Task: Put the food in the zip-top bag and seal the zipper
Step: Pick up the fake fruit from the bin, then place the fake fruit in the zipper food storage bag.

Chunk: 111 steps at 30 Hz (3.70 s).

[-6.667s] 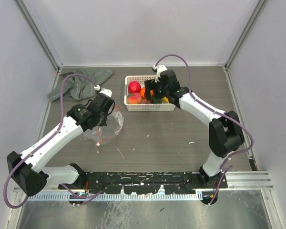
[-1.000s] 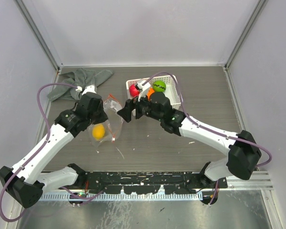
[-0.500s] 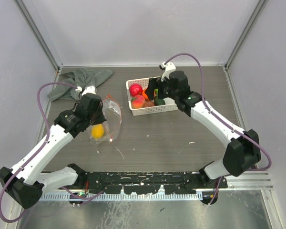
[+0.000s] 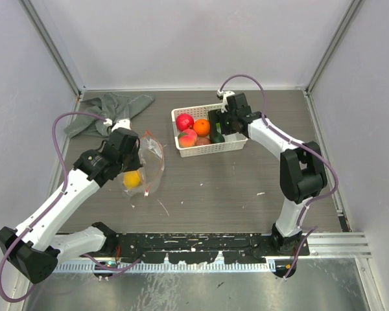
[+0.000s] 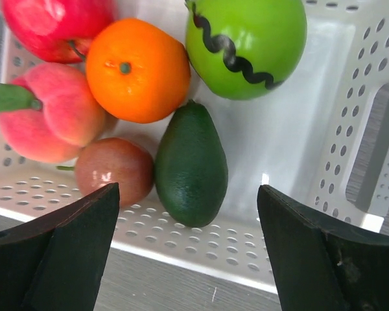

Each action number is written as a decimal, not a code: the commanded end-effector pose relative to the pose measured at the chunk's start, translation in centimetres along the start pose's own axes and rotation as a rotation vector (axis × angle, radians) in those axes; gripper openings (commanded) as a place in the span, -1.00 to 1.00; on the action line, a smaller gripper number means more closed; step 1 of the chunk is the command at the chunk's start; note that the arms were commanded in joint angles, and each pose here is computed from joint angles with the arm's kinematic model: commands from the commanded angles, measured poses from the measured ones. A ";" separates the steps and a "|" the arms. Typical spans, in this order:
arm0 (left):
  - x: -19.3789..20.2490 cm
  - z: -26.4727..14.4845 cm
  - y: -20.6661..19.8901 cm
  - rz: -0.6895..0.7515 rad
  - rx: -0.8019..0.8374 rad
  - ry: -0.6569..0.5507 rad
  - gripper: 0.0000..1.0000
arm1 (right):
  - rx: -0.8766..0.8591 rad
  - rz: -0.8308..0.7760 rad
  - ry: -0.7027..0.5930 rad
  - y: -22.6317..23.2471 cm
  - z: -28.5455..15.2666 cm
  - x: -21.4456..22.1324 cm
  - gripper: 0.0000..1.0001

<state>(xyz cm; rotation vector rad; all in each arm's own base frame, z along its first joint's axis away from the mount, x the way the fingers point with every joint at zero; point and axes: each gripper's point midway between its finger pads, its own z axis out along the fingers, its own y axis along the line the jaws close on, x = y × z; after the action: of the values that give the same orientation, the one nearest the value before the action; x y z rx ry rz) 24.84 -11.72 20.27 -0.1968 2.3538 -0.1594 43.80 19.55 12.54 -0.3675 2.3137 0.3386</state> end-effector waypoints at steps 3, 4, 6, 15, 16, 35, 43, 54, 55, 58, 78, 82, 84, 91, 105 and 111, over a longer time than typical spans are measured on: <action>-0.8 -0.5 0.4 0.012 -0.012 -0.032 -1.00 | 0.006 -0.023 -0.005 -1.0 1.6 -1.4 0.74; -0.9 -0.5 0.4 0.013 -0.012 -0.031 -1.00 | 0.002 -0.021 0.004 -1.1 1.9 -1.2 0.72; -0.9 -0.4 0.3 0.012 -0.013 -0.030 -1.00 | -0.014 -0.015 0.029 -1.0 2.8 -0.4 0.66; -0.5 0.3 -0.1 0.013 -0.005 -0.002 -1.00 | -0.004 0.006 0.107 -1.7 5.8 2.4 0.60; -0.4 0.3 -0.2 0.014 -0.003 0.001 -1.00 | -0.003 0.009 0.118 -1.8 6.1 2.8 0.59; 0.0 0.5 -0.8 0.004 0.025 0.021 -1.00 | 0.036 0.018 0.093 -2.4 5.4 3.0 0.02; -0.2 0.4 -0.9 0.003 0.031 0.017 -1.00 | 0.032 0.029 -0.017 -1.7 1.8 0.0 -0.18; -0.5 0.2 -1.2 0.001 0.045 0.007 -1.00 | -0.025 0.025 -0.154 1.5 -3.3 -3.0 -0.31; -0.5 0.2 -1.2 0.001 0.046 0.008 -1.00 | -0.036 0.022 -0.176 2.1 -4.2 -3.4 -0.31; -0.6 0.1 -1.3 0.000 0.049 0.008 -1.00 | -0.075 0.013 -0.220 3.9 -5.8 -3.9 -0.31; -0.6 -0.4 -2.6 -0.025 0.118 0.021 -1.00 | -0.481 -0.028 -0.440 21.5 -15.1 -5.7 -0.32; -0.5 -0.7 -3.0 -0.037 0.144 0.029 -1.00 | -0.549 0.038 -0.502 23.6 -16.3 -5.8 -0.33; -0.6 -0.9 -3.3 -0.047 0.158 0.026 -1.00 | -0.583 0.072 -0.519 24.3 -16.8 -5.9 -0.33; -0.1 -1.2 -3.7 -0.070 0.188 0.046 -1.00 | -0.690 0.165 -0.567 26.2 -18.2 -5.8 -0.33; -0.4 -1.5 -5.4 -0.115 0.271 0.046 -1.00 | -0.755 0.277 -0.519 27.7 -15.3 -3.8 -0.34; -0.3 -1.6 -5.5 -0.129 0.284 0.042 -1.00 | -0.744 0.308 -0.457 28.1 -13.0 -2.5 -0.34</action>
<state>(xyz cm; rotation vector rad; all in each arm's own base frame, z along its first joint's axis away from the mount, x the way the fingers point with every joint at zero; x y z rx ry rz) 23.91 -16.41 20.73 -0.1951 2.4101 -0.4802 26.95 40.54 25.91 -0.2795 1.7605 1.2411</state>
